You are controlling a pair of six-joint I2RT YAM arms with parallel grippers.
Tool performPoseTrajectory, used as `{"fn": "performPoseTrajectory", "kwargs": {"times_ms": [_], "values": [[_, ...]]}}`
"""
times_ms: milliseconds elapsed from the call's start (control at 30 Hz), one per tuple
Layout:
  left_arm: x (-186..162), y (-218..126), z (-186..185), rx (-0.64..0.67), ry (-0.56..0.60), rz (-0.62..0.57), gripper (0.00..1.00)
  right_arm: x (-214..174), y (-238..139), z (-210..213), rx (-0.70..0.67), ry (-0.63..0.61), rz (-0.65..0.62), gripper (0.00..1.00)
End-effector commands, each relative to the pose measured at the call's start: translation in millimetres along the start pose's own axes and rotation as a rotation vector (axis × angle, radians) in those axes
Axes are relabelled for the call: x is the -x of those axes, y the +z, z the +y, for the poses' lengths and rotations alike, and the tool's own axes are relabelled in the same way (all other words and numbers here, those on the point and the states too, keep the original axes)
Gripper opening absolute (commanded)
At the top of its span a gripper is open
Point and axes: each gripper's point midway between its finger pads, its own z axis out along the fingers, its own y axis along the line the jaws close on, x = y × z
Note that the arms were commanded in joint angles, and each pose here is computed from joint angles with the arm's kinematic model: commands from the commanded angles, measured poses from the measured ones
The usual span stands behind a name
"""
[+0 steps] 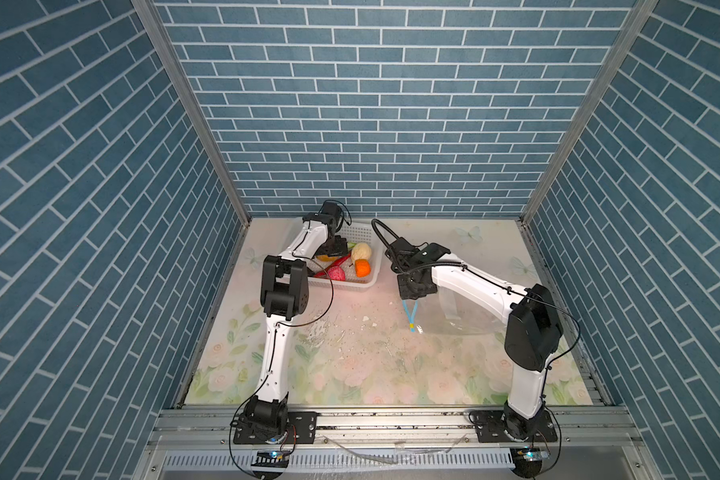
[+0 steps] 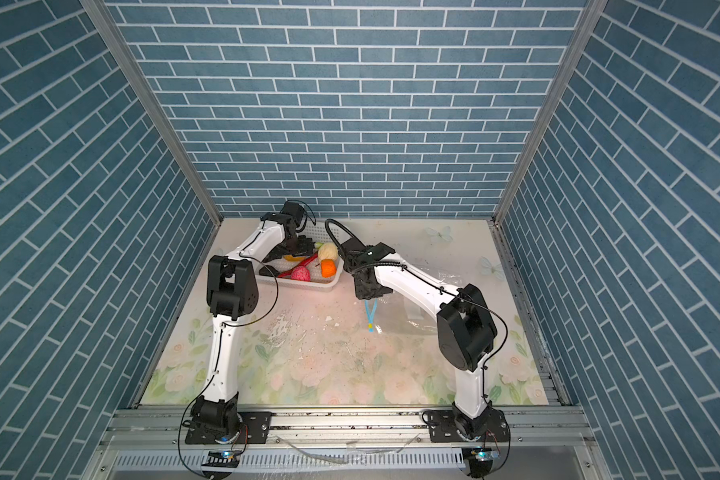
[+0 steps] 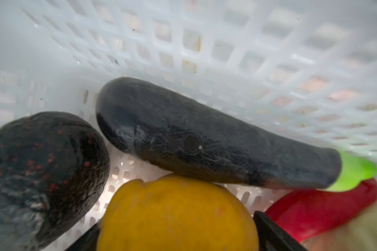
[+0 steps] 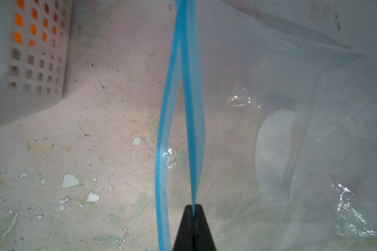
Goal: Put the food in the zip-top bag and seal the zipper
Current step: 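Lower the left gripper into the basket onto the yellow lemon, then lift the yellow lemon with the left gripper toward the open bag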
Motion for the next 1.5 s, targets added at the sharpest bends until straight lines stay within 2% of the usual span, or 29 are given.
{"fn": "performPoseTrajectory", "kwargs": {"times_ms": [0, 633, 1100, 1300, 1467], "values": [[-2, 2, -1, 0.003, 0.004, 0.015, 0.99, 5, -3, 5, 0.009, -0.020, 0.001, 0.00], [3, -21, -2, -0.021, 0.017, -0.005, 0.77, 6, -10, 4, 0.017, -0.017, -0.013, 0.00], [2, -90, -9, -0.099, 0.012, -0.086, 0.72, 18, -30, 3, 0.049, -0.025, -0.072, 0.00], [-20, -128, -19, -0.191, 0.007, -0.121, 0.71, 21, -38, 5, 0.086, -0.016, -0.087, 0.00], [-49, -156, -37, -0.331, -0.001, -0.131, 0.70, 22, -43, 5, 0.118, -0.007, -0.102, 0.00]]}}
